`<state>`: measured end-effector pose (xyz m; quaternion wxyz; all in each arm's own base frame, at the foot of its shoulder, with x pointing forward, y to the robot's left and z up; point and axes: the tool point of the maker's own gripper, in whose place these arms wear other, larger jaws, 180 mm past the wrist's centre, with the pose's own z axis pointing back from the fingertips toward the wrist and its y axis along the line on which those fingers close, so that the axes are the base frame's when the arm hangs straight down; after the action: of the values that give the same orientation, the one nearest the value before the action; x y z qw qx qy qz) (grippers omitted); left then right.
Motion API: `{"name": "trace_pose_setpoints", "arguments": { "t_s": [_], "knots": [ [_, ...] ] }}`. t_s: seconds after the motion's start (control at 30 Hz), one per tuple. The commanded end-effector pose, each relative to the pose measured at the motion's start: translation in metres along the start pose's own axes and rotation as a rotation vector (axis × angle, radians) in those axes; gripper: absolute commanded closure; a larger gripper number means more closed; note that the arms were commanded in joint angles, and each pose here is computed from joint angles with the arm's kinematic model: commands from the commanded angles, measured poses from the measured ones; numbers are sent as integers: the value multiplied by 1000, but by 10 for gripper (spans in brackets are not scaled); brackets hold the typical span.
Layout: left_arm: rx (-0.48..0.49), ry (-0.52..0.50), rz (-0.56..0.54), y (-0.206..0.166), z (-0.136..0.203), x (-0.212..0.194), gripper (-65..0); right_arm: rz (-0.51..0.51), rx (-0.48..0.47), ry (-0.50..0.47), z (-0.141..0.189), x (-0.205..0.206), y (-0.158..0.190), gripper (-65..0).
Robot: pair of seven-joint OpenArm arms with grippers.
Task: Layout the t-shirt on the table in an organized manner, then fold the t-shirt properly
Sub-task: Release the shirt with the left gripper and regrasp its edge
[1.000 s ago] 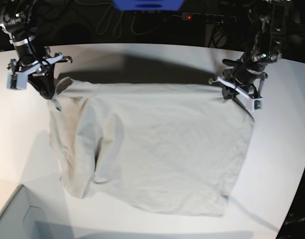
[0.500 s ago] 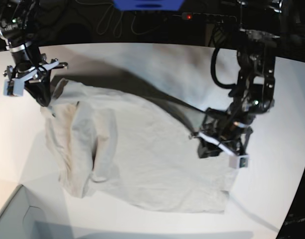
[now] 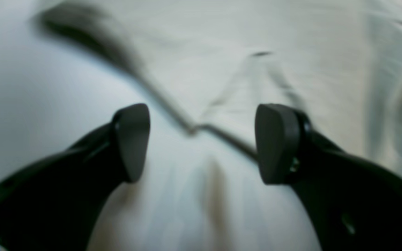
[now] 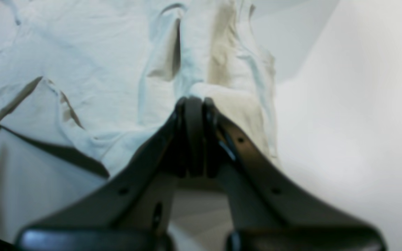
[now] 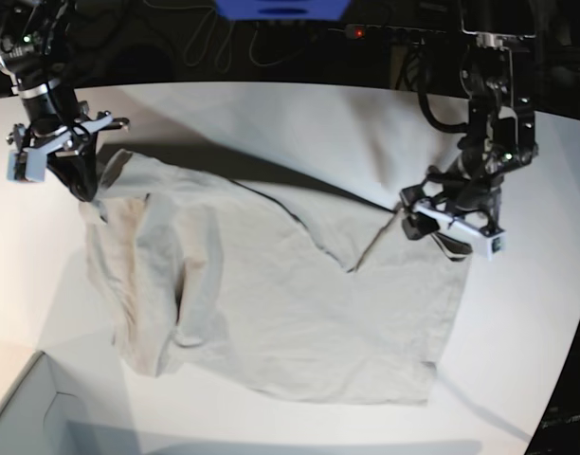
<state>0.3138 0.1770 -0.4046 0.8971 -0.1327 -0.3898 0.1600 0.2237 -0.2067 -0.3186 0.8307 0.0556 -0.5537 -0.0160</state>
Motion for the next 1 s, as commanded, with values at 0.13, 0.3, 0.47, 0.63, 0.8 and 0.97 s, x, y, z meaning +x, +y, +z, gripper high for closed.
{"name": "trace_pose_setpoints", "arguments": {
  "t_s": [0.13,0.3,0.47,0.63,0.8,0.97],
  "knots": [
    [37,-28,66,22,-14,-12,-458,5,10,-62,-1,16,2,0],
    [15,-19,50,10,-28,-27,-458,5,10,-61,-1,16,2,0],
    [-13,1,27,-5,-42,-34,-456,5,11,-62,-1,17,2,0],
    [-35,16,10,-16,-45,-38,-410,7,12,-62,-1,17,2,0],
    [-50,-6,4,-22,-42,-31,-217,4,11,-57,-2,15,1,0],
    [-50,-15,0,-21,-41,-27,-15,-23,5,-41,-8,6,-3,0]
  ]
}}
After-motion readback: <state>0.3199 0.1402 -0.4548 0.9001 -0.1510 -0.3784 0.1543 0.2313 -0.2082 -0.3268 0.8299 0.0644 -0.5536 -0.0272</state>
